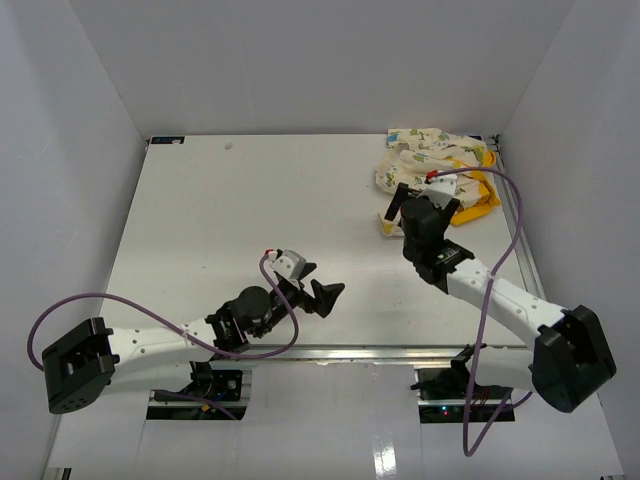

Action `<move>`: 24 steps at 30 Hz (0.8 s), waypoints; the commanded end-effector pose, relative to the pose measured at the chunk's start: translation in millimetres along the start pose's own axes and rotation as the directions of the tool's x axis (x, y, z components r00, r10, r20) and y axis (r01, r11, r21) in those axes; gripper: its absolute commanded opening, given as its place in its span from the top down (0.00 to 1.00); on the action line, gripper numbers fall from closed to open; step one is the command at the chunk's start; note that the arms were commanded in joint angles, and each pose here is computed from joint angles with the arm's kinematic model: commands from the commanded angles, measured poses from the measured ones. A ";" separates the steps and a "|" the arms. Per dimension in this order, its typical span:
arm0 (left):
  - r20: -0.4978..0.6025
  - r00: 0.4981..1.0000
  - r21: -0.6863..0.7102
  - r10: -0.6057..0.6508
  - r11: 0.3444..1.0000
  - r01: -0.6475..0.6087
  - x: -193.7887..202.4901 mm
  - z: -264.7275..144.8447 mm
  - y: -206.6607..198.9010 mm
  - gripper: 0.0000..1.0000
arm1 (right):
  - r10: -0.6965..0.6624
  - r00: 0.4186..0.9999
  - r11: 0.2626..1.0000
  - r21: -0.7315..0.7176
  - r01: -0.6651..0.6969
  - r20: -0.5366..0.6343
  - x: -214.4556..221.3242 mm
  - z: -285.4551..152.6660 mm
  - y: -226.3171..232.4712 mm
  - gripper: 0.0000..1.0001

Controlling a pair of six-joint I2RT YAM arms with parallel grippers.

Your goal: Zip up the jacket

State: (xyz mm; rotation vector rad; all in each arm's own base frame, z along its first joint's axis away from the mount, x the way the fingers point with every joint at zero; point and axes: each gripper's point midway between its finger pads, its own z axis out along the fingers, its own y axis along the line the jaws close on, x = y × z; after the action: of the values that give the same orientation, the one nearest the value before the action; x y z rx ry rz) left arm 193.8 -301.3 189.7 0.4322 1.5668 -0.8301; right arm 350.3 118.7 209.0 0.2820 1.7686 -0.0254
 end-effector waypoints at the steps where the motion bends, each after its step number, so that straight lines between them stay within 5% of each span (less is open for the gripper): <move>1: 0.043 0.999 -0.011 -0.023 1.000 0.024 -11.3 -3.5 1.8 0.02 | 0.082 0.995 0.997 -0.011 -0.083 -0.063 1.8 42.2 13.7 0.10; 11: 0.040 0.998 -0.012 -0.042 0.999 0.043 -10.3 -4.8 1.8 0.02 | -0.005 0.993 0.996 0.089 0.016 -0.119 3.2 135.3 56.8 0.10; 20: 0.043 0.998 -0.016 -0.039 0.999 0.040 -8.5 -4.7 3.3 0.05 | 0.010 0.929 0.986 0.158 0.052 -0.369 94.2 191.2 57.7 0.10; 24: 0.023 0.999 0.051 -0.050 0.998 0.048 -6.7 -3.5 -10.2 0.07 | -0.031 0.924 0.976 0.186 0.110 -0.382 104.5 193.0 45.9 0.06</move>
State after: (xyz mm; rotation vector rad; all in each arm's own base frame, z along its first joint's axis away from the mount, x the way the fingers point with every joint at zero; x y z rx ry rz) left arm 191.5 -295.8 189.5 0.4034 1.5626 -0.8491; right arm 525.9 160.1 69.6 0.3375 2.1458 -0.1778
